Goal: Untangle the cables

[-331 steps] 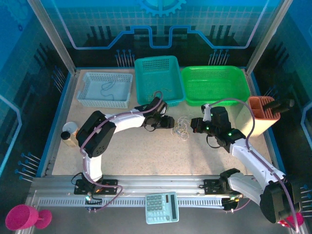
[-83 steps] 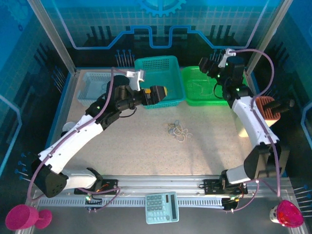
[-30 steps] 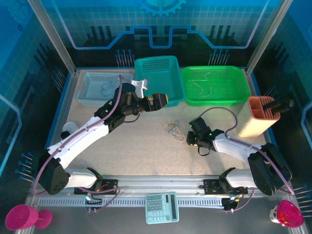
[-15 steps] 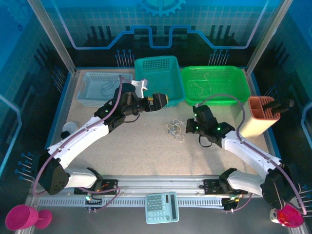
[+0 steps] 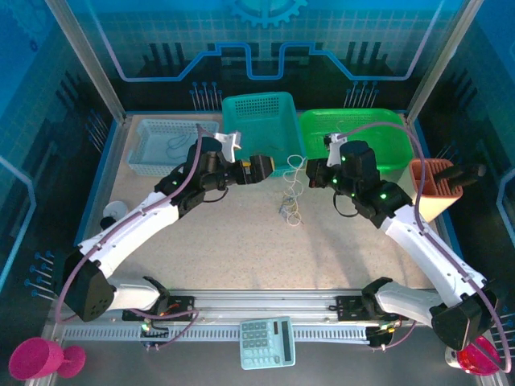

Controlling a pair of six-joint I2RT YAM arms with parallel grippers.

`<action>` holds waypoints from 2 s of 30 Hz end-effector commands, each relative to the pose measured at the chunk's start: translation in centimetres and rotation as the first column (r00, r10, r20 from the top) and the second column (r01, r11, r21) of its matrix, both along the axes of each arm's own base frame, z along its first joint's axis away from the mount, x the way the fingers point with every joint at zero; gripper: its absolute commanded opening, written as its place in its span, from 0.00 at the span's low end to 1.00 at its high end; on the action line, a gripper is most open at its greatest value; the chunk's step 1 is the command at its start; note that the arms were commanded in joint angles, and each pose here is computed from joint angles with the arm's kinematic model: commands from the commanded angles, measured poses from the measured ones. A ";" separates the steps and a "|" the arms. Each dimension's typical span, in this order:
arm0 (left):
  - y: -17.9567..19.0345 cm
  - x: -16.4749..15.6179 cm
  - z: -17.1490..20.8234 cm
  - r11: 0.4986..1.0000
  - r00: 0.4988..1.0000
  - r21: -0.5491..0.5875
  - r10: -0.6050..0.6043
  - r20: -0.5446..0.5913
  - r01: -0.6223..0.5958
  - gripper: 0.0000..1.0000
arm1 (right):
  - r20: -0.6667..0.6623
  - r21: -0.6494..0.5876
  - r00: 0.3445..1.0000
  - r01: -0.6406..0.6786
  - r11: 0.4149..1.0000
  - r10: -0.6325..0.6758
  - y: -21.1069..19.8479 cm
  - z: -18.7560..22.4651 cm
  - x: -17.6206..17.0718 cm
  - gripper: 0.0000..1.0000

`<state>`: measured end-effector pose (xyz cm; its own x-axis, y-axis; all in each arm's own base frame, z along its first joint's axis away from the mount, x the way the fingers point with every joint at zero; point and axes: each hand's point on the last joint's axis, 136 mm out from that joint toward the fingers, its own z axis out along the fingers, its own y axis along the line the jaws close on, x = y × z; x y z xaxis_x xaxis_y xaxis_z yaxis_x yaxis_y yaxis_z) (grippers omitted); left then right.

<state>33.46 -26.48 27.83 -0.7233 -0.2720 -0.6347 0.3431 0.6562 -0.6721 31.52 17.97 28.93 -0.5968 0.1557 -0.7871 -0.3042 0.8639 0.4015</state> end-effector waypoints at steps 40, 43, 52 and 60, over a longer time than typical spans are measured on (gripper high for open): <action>-6.8 3.4 -7.9 0.981 0.978 -0.065 -0.186 -0.093 0.180 0.67 | 0.007 0.102 0.998 -0.061 0.993 0.061 0.7 0.0 -0.9 0.00; -7.5 3.3 -8.3 0.979 0.975 -0.064 -0.198 -0.096 0.192 0.66 | 0.007 0.106 0.998 -0.061 0.993 0.061 0.7 0.0 -0.9 0.00; -9.4 4.4 -8.6 0.970 0.970 -0.127 -0.220 -0.103 0.206 0.49 | 0.004 0.103 0.998 -0.059 0.993 0.059 0.6 -0.2 -1.2 0.00; -8.6 5.0 -6.7 0.980 0.981 -0.070 -0.187 -0.043 0.184 0.04 | 0.010 0.077 1.000 -0.015 0.997 0.014 -1.0 -0.5 -1.8 0.00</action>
<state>38.14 -35.17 18.21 -0.8406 -0.1719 -0.5136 0.3578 0.5356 -0.7649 29.88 18.24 28.03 -0.6155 0.1885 -0.7652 -0.3414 0.8114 0.4745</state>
